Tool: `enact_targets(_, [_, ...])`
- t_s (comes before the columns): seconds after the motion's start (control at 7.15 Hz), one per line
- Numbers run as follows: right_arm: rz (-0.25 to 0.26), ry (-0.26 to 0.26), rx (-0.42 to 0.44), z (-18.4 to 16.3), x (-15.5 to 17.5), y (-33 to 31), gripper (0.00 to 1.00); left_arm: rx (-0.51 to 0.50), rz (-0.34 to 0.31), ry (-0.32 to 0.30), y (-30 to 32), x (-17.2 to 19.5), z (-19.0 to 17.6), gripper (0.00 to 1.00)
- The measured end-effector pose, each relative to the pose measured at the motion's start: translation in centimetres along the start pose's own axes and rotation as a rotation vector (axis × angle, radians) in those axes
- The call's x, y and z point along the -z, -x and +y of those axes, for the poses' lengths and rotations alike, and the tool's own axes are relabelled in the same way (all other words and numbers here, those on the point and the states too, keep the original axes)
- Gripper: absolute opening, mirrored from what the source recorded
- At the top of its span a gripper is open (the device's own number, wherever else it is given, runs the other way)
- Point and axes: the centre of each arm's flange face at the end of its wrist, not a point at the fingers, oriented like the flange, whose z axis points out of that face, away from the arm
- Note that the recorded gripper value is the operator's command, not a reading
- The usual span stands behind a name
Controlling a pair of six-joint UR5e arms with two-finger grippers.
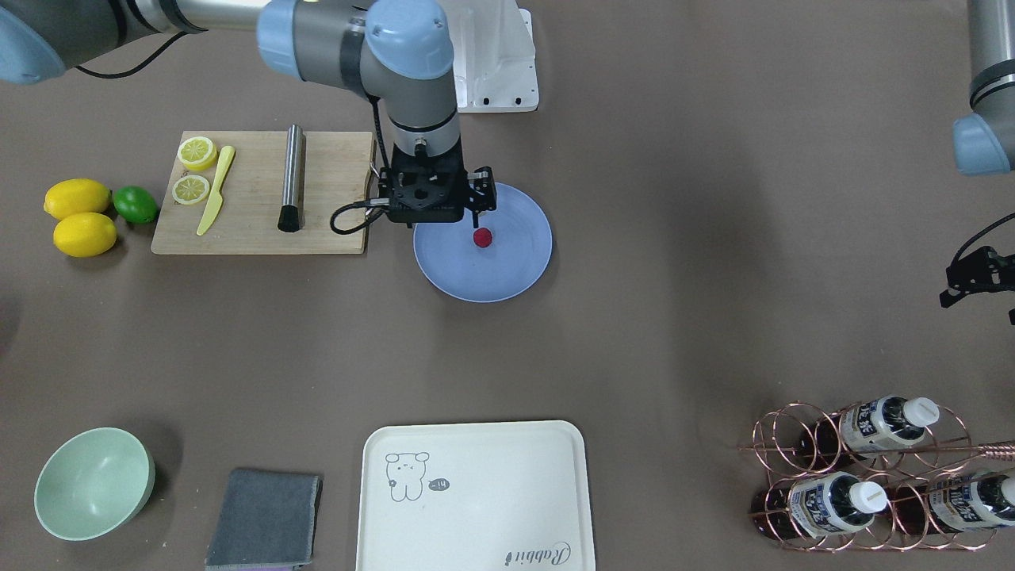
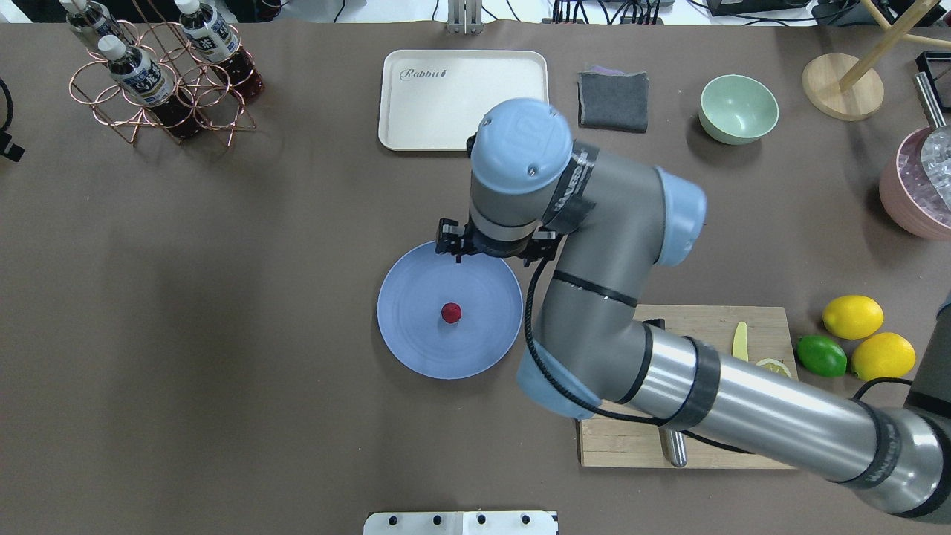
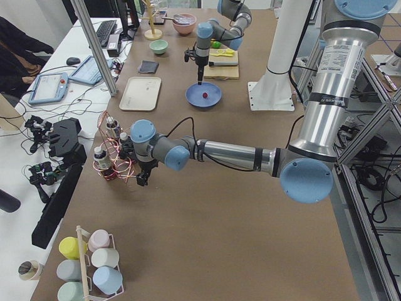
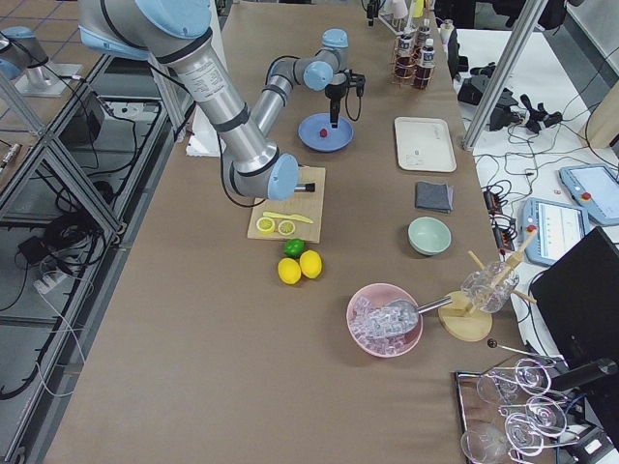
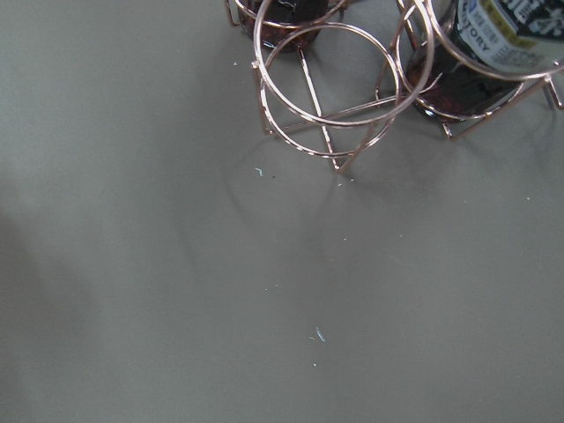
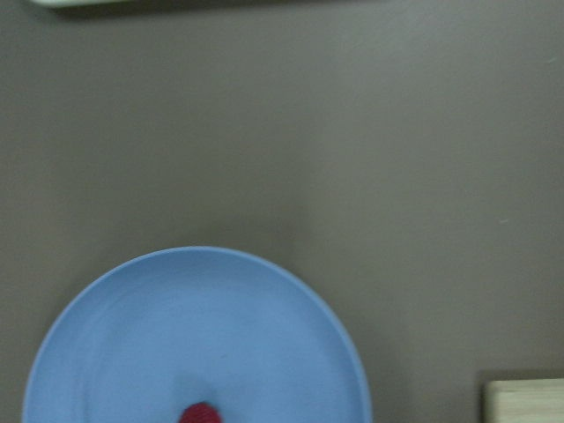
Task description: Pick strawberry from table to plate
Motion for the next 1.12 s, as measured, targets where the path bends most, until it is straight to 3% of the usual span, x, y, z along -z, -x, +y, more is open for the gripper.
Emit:
enact_targets(0.28, [0.092,0.02,0.076,-6.4,3.8,-13.0,1.0,-0.017,-0.046,-0.006,4.0,3.1,0.6,0.98])
enact_targets(0.56, [0.143,0.076,0.157,-12.0,5.6,-31.4,1.0,-0.053,-0.149,0.012,9.9,7.8,2.4,0.98])
enact_targets(0.84, [0.154,0.112,0.142,-13.2,7.4,-48.9,1.0,-0.027,-0.191,0.051,13.3,10.0,4.8,0.98])
enact_targets(1.12, [0.158,0.107,0.096,-13.3,7.4,-63.4,1.0,-0.008,-0.187,0.067,13.8,9.9,7.6,0.98])
